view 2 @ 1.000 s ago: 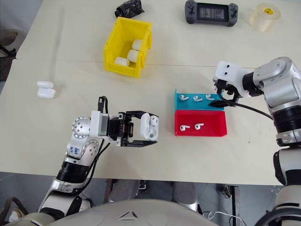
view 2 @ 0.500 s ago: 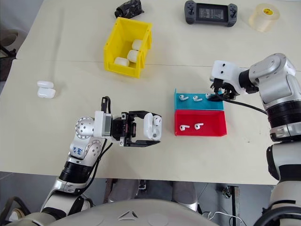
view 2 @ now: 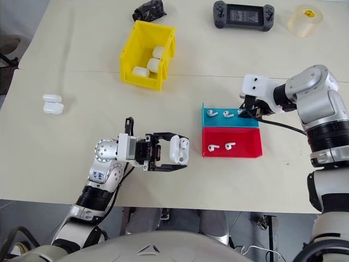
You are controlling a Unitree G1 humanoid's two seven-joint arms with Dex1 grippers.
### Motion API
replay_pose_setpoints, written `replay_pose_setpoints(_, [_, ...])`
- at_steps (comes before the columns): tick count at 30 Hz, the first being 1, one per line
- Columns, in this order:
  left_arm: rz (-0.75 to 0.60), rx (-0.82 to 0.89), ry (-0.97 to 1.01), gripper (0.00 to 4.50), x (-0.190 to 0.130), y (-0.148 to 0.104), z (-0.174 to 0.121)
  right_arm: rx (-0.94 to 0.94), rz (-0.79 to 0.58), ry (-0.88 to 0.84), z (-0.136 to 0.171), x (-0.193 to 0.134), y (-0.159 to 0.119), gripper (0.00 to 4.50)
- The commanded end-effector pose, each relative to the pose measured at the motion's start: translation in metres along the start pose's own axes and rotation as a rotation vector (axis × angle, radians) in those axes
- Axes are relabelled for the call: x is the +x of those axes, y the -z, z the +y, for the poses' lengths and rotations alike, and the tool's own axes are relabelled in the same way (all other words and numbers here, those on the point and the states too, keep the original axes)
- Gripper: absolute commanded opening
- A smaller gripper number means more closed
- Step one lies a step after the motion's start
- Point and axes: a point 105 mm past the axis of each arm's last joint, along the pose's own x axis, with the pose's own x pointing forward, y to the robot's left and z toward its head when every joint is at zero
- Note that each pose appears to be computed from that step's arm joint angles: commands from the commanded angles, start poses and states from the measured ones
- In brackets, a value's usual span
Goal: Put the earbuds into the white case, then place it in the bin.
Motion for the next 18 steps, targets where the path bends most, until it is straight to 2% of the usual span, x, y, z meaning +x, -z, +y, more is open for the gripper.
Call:
replay_pose_setpoints(1, [-0.019,0.033,0.008,2.80,0.000,-0.007,-0.002,0.024,0.031,-0.014,0.005,0.007,0.009,0.75])
replay_pose_setpoints(8, [-0.019,0.038,0.012,2.80,0.002,-0.009,0.000,0.020,0.009,0.006,0.003,0.006,0.004,0.75])
replay_pose_setpoints(12, [-0.020,0.046,0.012,2.80,0.004,-0.012,0.003,0.024,-0.056,0.052,-0.003,-0.006,-0.008,0.75])
replay_pose_setpoints(15, [-0.021,0.059,0.007,2.80,0.004,-0.017,0.010,0.051,-0.175,0.079,-0.004,-0.029,-0.024,0.75])
replay_pose_setpoints(18, [-0.017,0.071,-0.005,2.80,0.005,-0.024,0.022,0.075,-0.334,0.055,0.008,-0.044,-0.040,0.75])
